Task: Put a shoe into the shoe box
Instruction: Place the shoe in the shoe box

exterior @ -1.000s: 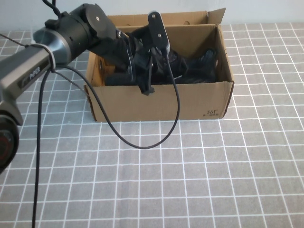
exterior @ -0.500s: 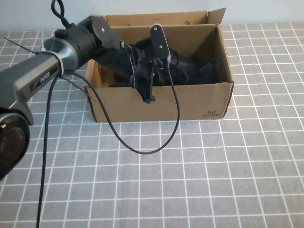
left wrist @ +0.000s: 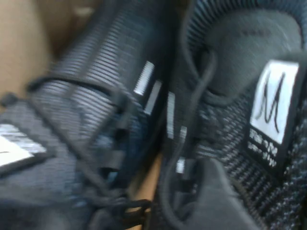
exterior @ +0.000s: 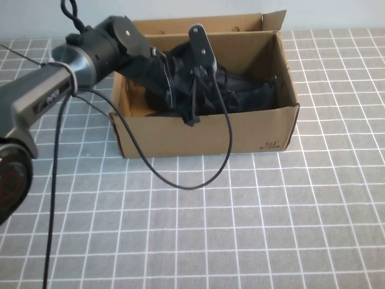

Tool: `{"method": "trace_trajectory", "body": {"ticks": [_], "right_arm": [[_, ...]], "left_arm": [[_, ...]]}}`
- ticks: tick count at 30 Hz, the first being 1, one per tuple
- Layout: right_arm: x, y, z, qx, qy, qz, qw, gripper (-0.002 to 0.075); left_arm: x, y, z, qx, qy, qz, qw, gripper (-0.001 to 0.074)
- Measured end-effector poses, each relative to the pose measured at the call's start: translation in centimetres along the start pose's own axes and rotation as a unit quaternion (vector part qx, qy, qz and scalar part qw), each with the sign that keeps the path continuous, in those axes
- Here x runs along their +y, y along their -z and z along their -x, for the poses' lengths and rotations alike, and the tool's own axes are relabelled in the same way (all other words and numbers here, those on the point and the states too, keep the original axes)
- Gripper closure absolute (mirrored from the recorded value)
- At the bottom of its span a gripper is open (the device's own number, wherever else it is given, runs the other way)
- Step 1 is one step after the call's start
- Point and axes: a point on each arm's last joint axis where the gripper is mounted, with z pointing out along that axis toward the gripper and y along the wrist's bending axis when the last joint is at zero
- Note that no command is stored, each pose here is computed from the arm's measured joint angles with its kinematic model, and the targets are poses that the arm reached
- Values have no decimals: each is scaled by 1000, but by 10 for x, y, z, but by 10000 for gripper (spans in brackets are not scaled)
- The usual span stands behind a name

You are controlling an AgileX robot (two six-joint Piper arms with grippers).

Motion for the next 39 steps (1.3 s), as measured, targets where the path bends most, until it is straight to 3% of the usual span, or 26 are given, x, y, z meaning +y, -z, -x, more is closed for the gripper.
{"method": "trace_trajectory", "body": {"ticks": [4, 12, 15, 19, 21, 27, 32, 39], "right_arm": [[0, 0, 0, 0, 0, 0, 1000, 742], [0, 0, 0, 0, 2, 0, 1000, 742], [0, 0, 0, 0, 2, 0, 1000, 742], [1, -4, -5, 9, 3, 1, 1000, 742], [1, -7, -12, 10, 4, 1, 1000, 742], [1, 20, -24, -65, 1, -3, 998, 742], [3, 50, -39, -125, -11, 14, 992, 742], [14, 86, -75, -143, -10, 70, 987, 742]], "left_arm": [[1, 24, 14, -7, 11, 18, 1000, 324], [-3, 93, 50, -37, 20, 62, 997, 314], [-8, 125, 66, -60, 48, 84, 993, 385], [-18, 165, 83, -90, 94, 100, 986, 605], [-25, 183, 90, -99, 103, 101, 985, 675], [-46, 230, 103, -119, 137, 109, 977, 730], [-75, 284, 110, -161, 172, 158, 959, 734], [-153, 340, 80, -225, 193, 235, 926, 735]]}}
